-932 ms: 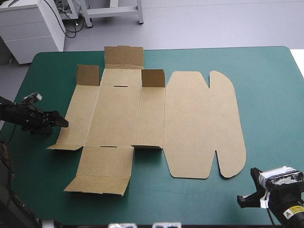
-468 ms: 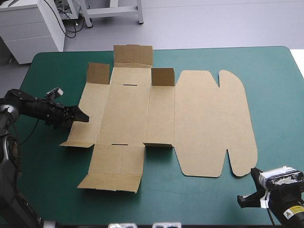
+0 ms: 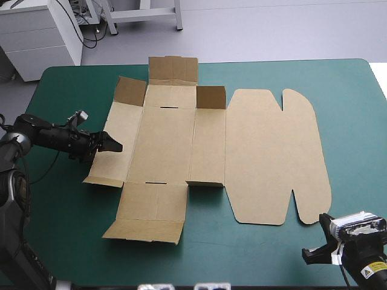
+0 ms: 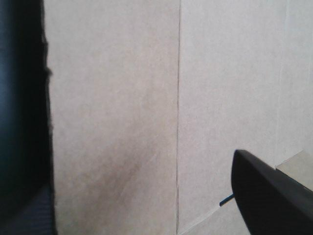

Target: Fold the box

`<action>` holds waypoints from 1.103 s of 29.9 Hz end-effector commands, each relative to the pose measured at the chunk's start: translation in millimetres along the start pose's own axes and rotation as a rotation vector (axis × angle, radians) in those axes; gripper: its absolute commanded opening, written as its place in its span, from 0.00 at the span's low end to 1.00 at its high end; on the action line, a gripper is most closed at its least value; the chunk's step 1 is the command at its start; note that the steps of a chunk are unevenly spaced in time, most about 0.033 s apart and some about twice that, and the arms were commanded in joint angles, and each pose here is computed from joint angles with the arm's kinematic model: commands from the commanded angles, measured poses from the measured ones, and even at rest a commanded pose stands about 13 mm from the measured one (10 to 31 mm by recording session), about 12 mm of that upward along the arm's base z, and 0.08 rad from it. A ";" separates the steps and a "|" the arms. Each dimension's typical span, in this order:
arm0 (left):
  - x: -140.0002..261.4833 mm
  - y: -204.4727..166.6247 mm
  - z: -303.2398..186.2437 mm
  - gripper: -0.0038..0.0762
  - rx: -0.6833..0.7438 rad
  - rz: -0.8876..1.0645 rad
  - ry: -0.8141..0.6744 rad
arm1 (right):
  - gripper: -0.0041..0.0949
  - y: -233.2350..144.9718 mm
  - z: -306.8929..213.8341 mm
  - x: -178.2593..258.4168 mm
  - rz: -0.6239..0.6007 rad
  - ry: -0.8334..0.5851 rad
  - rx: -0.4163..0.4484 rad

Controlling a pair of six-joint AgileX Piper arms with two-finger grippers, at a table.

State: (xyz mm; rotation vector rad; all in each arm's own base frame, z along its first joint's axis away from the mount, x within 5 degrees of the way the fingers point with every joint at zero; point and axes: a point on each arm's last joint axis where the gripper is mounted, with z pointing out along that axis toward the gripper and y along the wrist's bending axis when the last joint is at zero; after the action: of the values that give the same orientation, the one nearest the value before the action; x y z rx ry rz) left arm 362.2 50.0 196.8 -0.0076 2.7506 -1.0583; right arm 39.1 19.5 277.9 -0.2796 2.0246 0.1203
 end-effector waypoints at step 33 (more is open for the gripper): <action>10.1 -14.6 8.4 0.04 -0.044 0.097 0.164 | 0.02 -2.1 -2.7 -13.5 -0.001 -0.075 0.017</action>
State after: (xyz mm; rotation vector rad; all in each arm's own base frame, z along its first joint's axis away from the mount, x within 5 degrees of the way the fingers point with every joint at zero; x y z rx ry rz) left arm 363.2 33.0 188.7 0.0525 2.8026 -1.0730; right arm 39.1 19.5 277.9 -0.2798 2.0247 0.1193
